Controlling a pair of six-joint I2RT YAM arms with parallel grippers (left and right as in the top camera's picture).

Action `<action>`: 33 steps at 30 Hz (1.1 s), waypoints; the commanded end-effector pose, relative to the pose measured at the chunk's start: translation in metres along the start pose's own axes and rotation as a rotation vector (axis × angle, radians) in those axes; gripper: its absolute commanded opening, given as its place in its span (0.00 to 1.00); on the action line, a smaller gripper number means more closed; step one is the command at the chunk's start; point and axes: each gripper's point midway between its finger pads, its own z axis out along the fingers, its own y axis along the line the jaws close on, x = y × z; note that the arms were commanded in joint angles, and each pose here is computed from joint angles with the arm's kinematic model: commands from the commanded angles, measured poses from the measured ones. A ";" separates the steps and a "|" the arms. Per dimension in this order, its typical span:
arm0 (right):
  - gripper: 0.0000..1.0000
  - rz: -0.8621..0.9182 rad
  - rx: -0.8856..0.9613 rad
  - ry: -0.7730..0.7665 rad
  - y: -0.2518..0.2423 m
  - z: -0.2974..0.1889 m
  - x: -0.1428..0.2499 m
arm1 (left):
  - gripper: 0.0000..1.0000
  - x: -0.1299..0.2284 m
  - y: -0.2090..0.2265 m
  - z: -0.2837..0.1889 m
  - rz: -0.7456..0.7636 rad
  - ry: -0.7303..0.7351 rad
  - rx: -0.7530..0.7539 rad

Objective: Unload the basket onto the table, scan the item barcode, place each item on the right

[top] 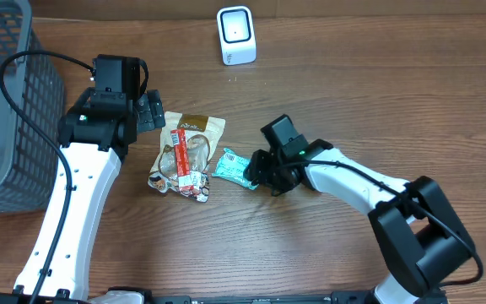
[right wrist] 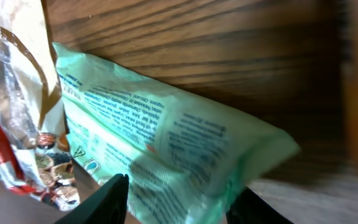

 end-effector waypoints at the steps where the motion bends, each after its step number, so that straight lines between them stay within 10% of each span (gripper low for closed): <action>1: 0.43 0.010 0.037 0.016 -0.009 0.013 0.009 | 1.00 -0.008 0.002 -0.005 -0.009 -0.025 -0.006; 12: 0.04 -0.115 0.012 -0.007 0.007 0.001 0.000 | 1.00 -0.008 0.002 -0.005 -0.009 -0.025 -0.006; 24: 0.04 -0.683 0.165 -0.323 0.066 -0.097 -0.075 | 1.00 -0.008 0.002 -0.005 -0.009 -0.025 -0.006; 33: 0.03 -0.824 0.292 -0.744 0.145 -0.274 -0.150 | 1.00 -0.008 0.002 -0.005 -0.009 -0.025 -0.006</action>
